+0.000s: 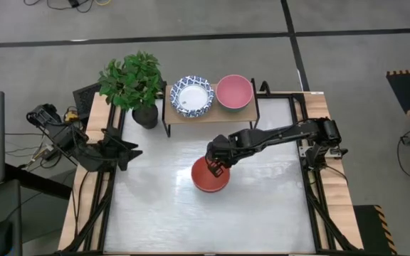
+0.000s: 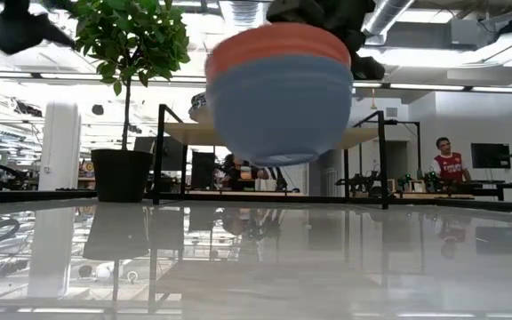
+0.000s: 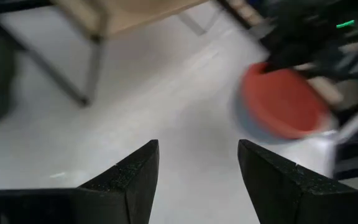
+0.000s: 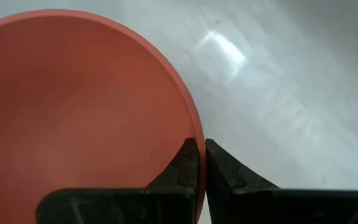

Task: Place and stack bowls onto a shelf
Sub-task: Stack the orange bowl on top of the pink bowl on the shelf

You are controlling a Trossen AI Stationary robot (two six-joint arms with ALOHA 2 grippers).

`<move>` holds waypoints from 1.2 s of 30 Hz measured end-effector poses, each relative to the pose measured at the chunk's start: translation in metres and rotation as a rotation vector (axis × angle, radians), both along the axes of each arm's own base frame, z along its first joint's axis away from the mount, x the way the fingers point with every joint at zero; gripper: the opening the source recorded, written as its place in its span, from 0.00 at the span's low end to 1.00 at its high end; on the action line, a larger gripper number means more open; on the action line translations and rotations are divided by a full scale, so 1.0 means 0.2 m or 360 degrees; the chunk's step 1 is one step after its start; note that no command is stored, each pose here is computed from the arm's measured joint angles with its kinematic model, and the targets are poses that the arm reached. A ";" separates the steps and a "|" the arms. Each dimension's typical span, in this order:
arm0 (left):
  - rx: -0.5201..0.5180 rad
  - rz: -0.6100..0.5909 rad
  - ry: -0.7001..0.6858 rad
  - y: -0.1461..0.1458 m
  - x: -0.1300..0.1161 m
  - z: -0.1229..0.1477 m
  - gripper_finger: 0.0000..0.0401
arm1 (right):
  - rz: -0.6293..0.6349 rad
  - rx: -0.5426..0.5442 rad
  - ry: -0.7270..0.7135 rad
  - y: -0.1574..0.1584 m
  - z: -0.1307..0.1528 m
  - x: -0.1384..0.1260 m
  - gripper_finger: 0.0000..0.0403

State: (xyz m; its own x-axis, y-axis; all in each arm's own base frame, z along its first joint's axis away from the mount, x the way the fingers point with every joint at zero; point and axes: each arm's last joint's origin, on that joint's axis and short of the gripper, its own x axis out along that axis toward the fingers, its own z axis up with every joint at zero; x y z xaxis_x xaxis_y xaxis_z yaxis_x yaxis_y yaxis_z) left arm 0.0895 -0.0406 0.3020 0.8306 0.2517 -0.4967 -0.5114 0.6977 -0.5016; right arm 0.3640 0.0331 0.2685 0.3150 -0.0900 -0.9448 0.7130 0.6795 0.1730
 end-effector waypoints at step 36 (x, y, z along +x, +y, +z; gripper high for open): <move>-0.0114 -0.0052 0.0004 -0.35 0.62 -0.23 0.51 | -0.0045 -0.0023 -0.0491 -0.01 0.09 0.12 0.07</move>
State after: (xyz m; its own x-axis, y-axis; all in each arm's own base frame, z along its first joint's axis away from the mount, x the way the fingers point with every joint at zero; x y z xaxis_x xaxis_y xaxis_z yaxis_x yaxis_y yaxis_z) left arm 0.2141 -0.1106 0.2569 0.8366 0.1884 -0.5143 -0.4902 0.6766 -0.5496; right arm 0.3873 0.0314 0.2857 0.5838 -0.1157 -0.8036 0.6471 0.6641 0.3745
